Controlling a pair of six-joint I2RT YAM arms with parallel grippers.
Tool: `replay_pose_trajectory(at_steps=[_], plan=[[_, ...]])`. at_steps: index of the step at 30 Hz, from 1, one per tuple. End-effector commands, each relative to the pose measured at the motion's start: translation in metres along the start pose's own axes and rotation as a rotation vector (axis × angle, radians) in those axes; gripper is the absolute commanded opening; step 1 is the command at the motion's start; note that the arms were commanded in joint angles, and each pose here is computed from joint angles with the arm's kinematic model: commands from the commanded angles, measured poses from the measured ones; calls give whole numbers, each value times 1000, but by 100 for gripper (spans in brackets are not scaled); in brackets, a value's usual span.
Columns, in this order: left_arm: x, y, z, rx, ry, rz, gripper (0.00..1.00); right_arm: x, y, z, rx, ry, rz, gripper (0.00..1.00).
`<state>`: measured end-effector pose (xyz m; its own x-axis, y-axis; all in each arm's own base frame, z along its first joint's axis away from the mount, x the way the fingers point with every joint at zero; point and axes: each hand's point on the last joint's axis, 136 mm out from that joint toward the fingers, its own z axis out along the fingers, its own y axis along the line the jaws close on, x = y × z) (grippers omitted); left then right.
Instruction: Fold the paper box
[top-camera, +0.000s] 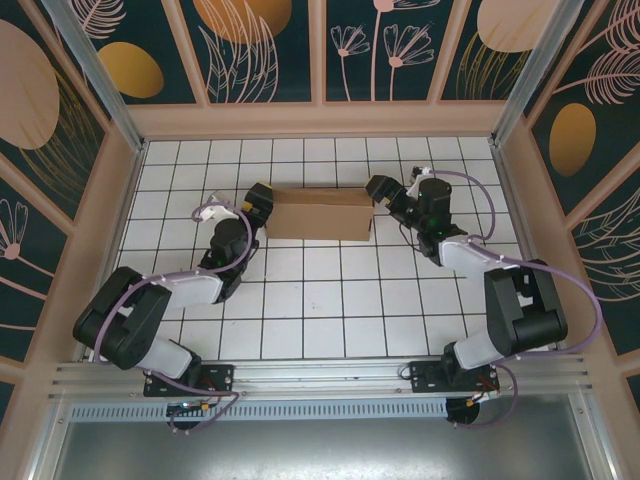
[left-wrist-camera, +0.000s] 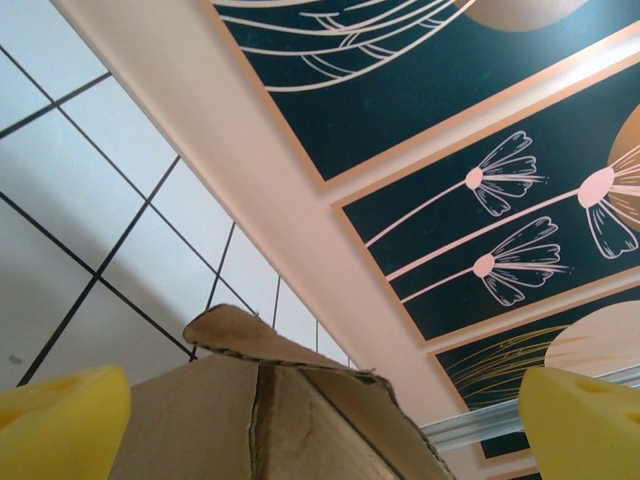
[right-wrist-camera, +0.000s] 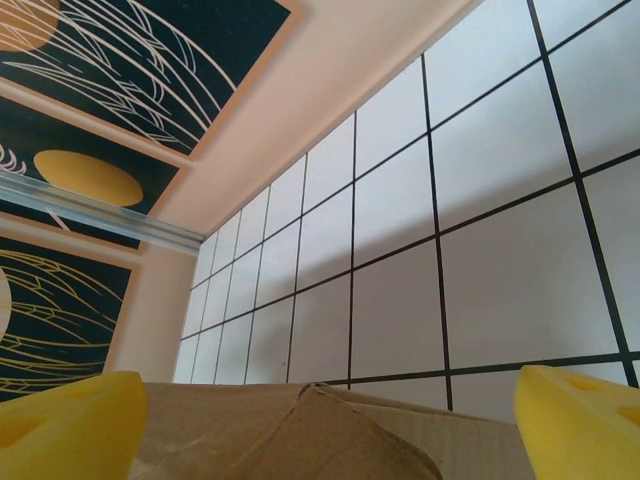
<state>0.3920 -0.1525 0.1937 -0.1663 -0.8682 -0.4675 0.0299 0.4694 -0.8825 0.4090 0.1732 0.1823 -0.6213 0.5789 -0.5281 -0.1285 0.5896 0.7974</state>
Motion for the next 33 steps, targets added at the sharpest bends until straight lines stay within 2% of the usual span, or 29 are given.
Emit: replay_pose_trajectory(at_steps=[1,4,7,12,15,16,18,20,22,25,29,33], plan=[[-10,-2,-2,-19,-21,67,99,-11,15,-8,-48,-25,-45,95],[-18,-4,-7,-35,-33,106,99,-15,8,-13,-28,-38,-33,95],[-29,-4,-16,-76,-49,209,99,-27,2,-26,16,-78,-57,93],[-57,-33,-30,-128,-54,555,99,-66,23,-66,101,-218,-265,86],[-71,-57,-35,-108,-70,740,98,-81,43,-77,115,-242,-399,81],[-74,-65,-30,-113,-64,800,98,-84,49,-77,108,-234,-462,79],[-58,-90,-18,-1,6,1021,94,-87,70,-78,47,-244,-650,75],[-70,-93,-9,-72,-21,1074,95,-88,91,-83,-26,-272,-782,75],[-73,-103,-3,-69,-33,1172,92,-84,107,-82,-91,-250,-904,75],[-44,-117,-7,137,27,1407,93,-73,123,-76,-172,-161,-1019,84],[-38,-106,10,171,185,1427,94,-51,136,-74,-311,-90,-1198,78],[-41,-103,6,373,264,1409,83,-36,124,-65,-352,-30,-1406,73]])
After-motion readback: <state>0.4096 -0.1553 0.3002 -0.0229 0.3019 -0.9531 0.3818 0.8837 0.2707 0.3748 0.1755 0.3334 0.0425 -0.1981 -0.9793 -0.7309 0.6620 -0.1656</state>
